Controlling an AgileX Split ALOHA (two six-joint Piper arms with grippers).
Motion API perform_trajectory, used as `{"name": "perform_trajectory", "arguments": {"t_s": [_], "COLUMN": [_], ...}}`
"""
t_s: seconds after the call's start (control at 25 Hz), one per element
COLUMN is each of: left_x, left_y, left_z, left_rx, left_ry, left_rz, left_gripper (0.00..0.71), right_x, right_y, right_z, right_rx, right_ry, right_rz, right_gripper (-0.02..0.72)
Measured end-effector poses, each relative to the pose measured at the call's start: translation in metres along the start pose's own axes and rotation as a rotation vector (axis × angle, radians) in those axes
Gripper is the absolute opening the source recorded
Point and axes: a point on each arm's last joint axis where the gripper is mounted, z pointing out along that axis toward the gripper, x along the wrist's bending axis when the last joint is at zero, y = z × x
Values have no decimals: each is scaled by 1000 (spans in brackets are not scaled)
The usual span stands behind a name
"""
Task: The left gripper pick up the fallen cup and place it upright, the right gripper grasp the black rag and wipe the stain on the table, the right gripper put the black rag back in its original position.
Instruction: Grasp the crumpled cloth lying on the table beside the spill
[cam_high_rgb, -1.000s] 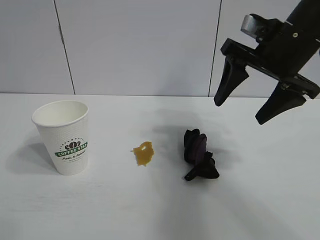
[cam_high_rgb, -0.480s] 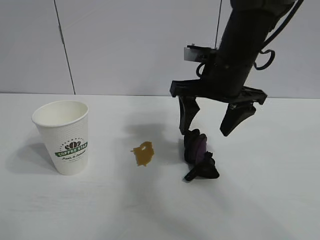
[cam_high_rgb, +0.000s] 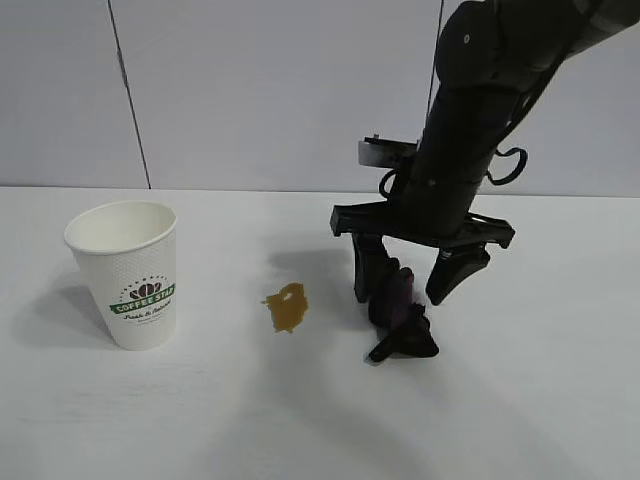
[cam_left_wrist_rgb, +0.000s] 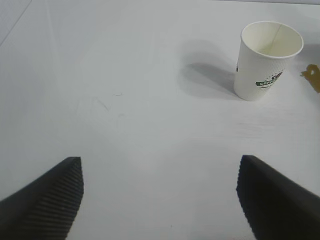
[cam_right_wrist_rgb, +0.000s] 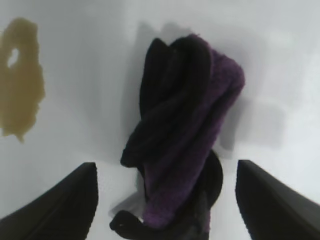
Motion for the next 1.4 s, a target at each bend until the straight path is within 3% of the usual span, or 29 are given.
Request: {"name": "perform_trajectory", "arguments": {"t_s": [1.0,1.2,1.32,1.4], "left_x": [0,0,0,0], "left_y": [0,0,0,0], "left_z": [0,0,0,0], "left_rx": [0,0,0,0], "left_ry": [0,0,0,0], "left_rz": [0,0,0,0], "left_gripper": [603,603,603,603], "right_x": [-3,-4,-4,-4], "right_y": [4,0,-1,-1], "right_z": [2,11,13,13], "right_rx": [-42,6,9,8], "right_ry": [-29,-25,-25,-27], "right_rz": [-33,21,31,30], "right_gripper": [523,523,486,394]}}
